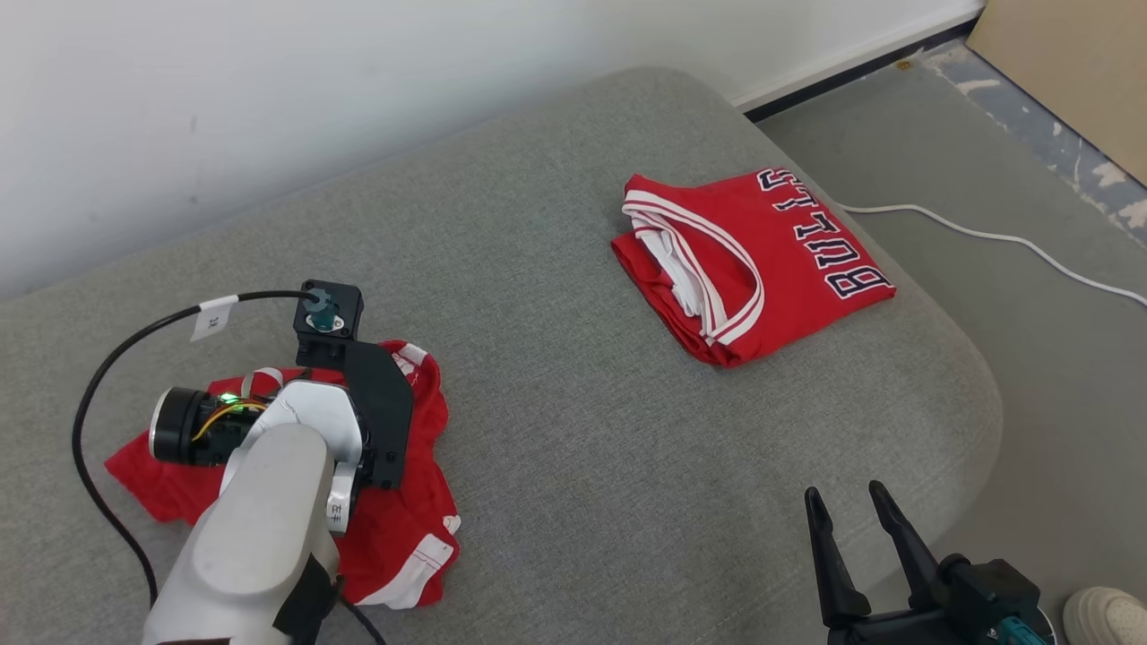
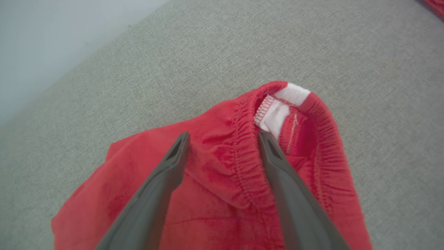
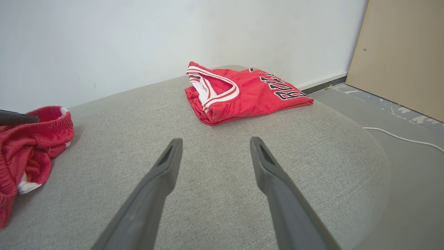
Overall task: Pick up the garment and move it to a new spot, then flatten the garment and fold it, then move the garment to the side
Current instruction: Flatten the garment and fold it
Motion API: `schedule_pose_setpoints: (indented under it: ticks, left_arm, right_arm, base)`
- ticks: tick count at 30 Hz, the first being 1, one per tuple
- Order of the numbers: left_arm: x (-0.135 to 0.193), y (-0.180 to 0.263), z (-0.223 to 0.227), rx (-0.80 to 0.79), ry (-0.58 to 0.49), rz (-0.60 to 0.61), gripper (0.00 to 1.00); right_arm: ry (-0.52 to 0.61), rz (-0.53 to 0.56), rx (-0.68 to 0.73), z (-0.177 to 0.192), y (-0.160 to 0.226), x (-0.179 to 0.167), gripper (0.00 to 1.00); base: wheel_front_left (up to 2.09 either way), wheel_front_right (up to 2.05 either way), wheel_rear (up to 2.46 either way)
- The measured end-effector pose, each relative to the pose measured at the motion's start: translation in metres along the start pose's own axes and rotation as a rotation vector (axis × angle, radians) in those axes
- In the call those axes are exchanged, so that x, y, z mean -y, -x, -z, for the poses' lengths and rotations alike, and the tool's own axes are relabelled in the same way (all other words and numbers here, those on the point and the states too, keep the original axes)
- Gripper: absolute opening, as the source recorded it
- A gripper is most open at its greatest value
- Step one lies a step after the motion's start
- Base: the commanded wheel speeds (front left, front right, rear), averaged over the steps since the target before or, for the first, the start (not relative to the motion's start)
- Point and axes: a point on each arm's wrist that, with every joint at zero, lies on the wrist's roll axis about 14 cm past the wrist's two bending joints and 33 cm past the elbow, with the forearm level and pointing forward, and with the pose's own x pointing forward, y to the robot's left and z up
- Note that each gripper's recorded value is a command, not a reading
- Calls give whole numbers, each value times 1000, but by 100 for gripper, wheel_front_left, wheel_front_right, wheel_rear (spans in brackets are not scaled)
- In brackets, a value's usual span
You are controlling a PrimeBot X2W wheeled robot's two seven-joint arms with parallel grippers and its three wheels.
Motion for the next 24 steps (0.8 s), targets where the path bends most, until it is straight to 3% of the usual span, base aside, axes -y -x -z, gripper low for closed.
schedule_pose_setpoints:
  ticks: [3,4,5,6,9,12,17,24]
  left_arm:
    - [0,-6,7,-32,-7,4,100]
    - [-2,-8,9,-46,-18,-1,85]
    - [-3,-9,10,-52,-27,-3,31]
    - [-4,-10,12,-58,-41,-6,0]
    - [-5,-12,16,-64,-44,-6,0]
    - [-1,-11,0,32,-27,8,0]
    - [19,10,-68,346,54,91,0]
    - [36,73,-154,750,148,226,0]
  right_arm:
    - [-1,3,-10,3,-1,-1,100]
    - [-1,2,-12,4,-2,-2,100]
    - [-1,0,-13,4,-3,-3,100]
    - [-1,-2,-12,4,-5,-4,100]
    - [-1,-5,-10,3,-7,-5,100]
    - [-2,-5,-15,5,-8,-5,100]
    - [-6,-26,-21,7,-12,-12,100]
    - [4,-70,-8,4,-17,-21,100]
  base:
    - [0,0,0]
    - [0,0,0]
    - [0,0,0]
    - [0,0,0]
    - [0,0,0]
    - [0,0,0]
    - [0,0,0]
    - [0,0,0]
